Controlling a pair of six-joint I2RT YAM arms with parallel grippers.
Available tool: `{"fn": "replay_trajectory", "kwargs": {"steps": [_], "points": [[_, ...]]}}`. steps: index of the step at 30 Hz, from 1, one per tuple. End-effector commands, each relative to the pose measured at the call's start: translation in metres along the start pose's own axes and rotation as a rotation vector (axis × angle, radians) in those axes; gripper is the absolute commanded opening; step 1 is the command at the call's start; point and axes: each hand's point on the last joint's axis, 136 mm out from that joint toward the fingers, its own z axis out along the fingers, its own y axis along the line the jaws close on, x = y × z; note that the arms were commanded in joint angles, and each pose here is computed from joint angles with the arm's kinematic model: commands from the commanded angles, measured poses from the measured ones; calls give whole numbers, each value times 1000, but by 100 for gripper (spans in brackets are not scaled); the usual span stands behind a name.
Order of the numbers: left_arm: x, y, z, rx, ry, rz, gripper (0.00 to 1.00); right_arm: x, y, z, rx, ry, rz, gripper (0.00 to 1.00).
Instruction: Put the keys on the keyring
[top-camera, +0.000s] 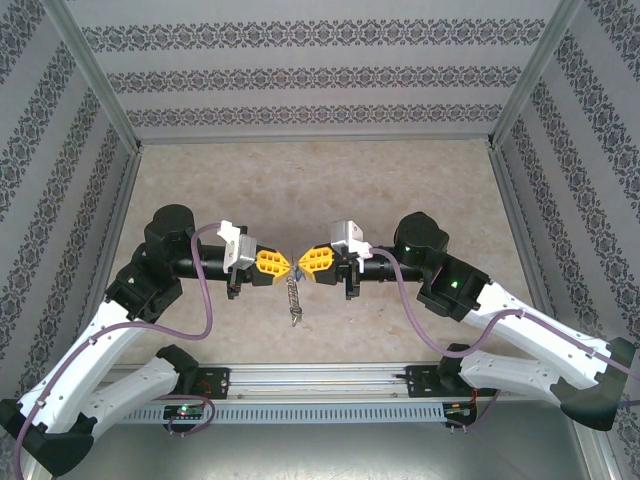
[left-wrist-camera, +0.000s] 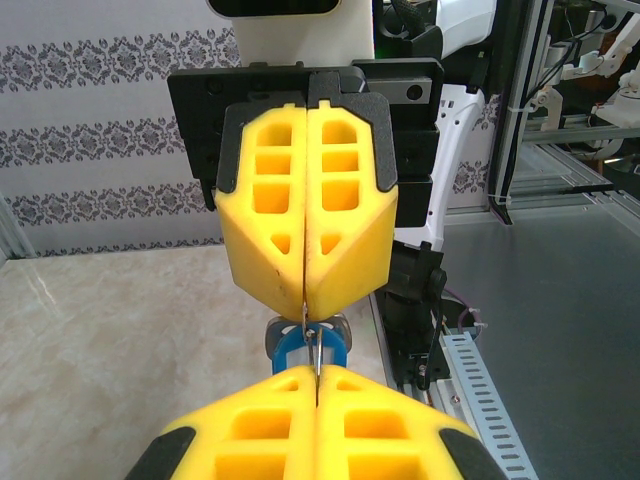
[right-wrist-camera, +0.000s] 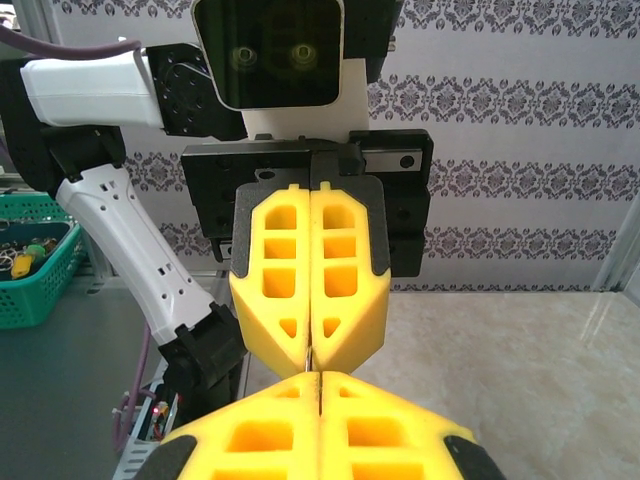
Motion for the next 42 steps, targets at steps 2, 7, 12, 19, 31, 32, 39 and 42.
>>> {"fn": "replay_trajectory", "kwargs": {"steps": [2,7,12,19,31,32,39,42], "points": [[-18,-1,-7,-16,-31,76,0,-19,15,-5,-55,-39,-9,0],[-18,-1,-6,-13,-33,76,0,-19,16,-5,-61,-37,-6,0],[-19,-2,-7,-16,-33,77,0,-22,16,-8,-59,-42,-9,0],[-19,-2,-7,-15,-33,79,0,-22,16,-9,-68,-38,3,0],[-21,-4,-7,-7,-39,84,0,-17,2,-9,1,-26,3,0],[-21,-5,-7,-4,-40,85,0,-17,2,-9,2,-30,1,0],[-22,-5,-7,0,-45,85,0,-17,2,-9,0,-32,-1,0],[-22,-5,-7,1,-47,84,0,-16,2,-9,-1,-30,1,0]]}}
